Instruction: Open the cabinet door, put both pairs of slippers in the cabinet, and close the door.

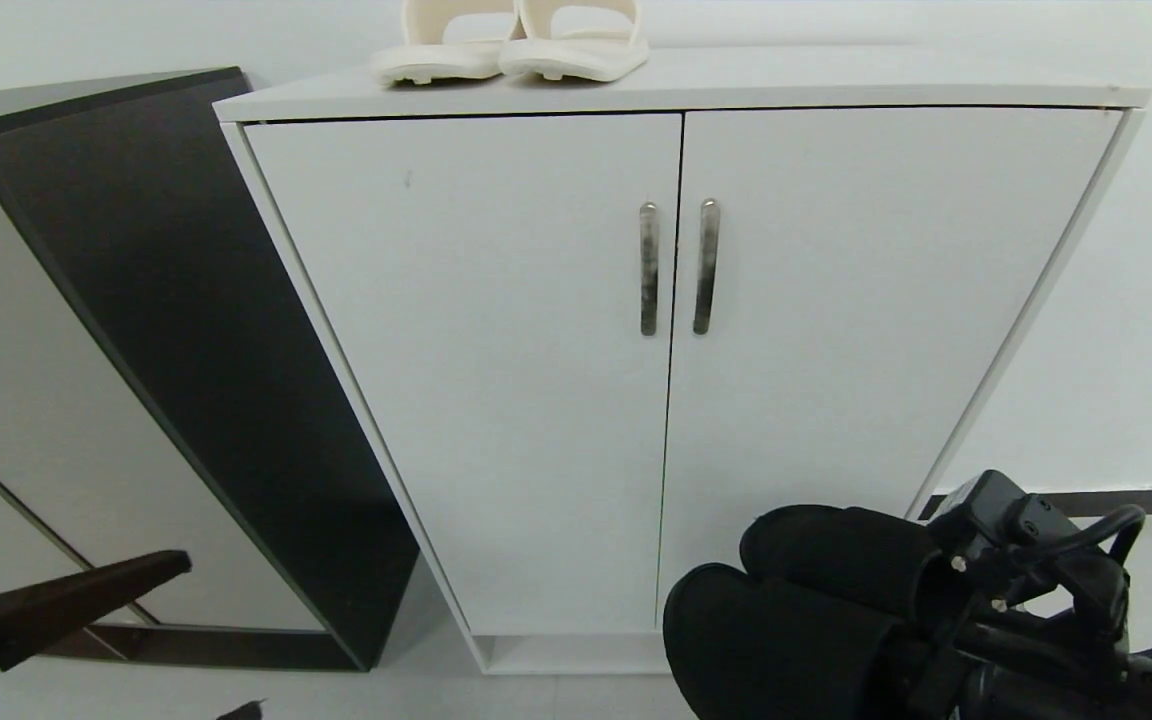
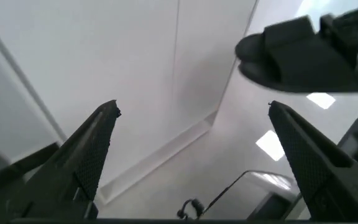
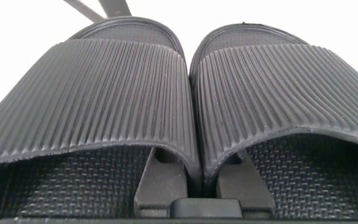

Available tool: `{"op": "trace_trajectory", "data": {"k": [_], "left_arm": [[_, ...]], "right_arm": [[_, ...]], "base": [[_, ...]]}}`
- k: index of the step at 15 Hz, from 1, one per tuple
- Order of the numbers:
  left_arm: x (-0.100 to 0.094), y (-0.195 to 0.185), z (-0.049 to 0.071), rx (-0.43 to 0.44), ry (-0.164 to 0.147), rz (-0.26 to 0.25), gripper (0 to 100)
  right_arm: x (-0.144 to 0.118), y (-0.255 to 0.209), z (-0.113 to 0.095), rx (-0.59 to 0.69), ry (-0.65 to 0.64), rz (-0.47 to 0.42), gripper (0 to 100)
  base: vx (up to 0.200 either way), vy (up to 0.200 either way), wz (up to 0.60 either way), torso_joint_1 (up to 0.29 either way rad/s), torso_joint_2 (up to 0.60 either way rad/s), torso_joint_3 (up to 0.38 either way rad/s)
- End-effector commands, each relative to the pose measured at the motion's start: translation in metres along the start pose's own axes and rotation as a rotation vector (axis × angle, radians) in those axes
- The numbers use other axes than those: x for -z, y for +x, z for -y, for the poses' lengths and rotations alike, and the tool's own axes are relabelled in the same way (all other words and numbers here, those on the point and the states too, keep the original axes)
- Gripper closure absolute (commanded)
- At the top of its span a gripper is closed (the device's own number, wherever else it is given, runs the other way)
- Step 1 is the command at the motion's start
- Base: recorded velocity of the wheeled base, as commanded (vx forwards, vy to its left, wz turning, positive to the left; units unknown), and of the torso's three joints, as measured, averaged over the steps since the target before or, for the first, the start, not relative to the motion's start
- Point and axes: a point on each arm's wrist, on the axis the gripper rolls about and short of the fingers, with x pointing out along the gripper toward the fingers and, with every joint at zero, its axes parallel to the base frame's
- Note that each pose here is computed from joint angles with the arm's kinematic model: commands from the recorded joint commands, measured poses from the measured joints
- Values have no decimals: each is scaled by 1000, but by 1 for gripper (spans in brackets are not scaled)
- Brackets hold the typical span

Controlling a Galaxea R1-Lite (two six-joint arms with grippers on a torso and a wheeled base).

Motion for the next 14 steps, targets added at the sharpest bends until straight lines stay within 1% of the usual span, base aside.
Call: {"op": "trace_trajectory", "data": {"k": [1,2,4,6,7,8,9,10,11,13,14], "left_arm": [[-11,47,6,64,-48,-61,0],[-15,64,11,74,-64,-42,0],[-22,90,17,110,-61,1,0],[-32,111,19,143,-61,5,0],[-37,124,22,185,-61,0,0],[-43,137,25,222,-71,1,0],[-46,143,27,239,-83,0,0],[-58,155,47,324,-110,16,0],[-65,167,56,355,-122,26,0],[-67,183,60,381,-128,14,0],[-71,185,61,434,-129,17,0]], "right_arm": [[1,0,0,-4,0,0,100],[1,0,0,-4,-1,0,100],[0,-1,0,-4,0,4,100],[-1,-4,1,-2,2,16,100],[-2,-4,1,-2,3,19,100],[-2,-4,1,-2,3,21,100],[-1,-4,1,-2,2,16,100],[0,-3,0,-6,0,8,100],[0,-3,0,-21,0,6,100],[0,-3,0,-30,2,5,100],[0,-3,0,-30,2,6,100]], "base": [[0,0,0,0,0,0],[0,0,0,0,0,0],[0,0,0,0,0,0],[0,0,0,0,0,0],[0,0,0,0,0,0],[0,0,0,0,0,0],[0,0,0,0,0,0],[0,0,0,0,0,0],[0,0,0,0,0,0],[0,0,0,0,0,0],[0,0,0,0,0,0]]}}
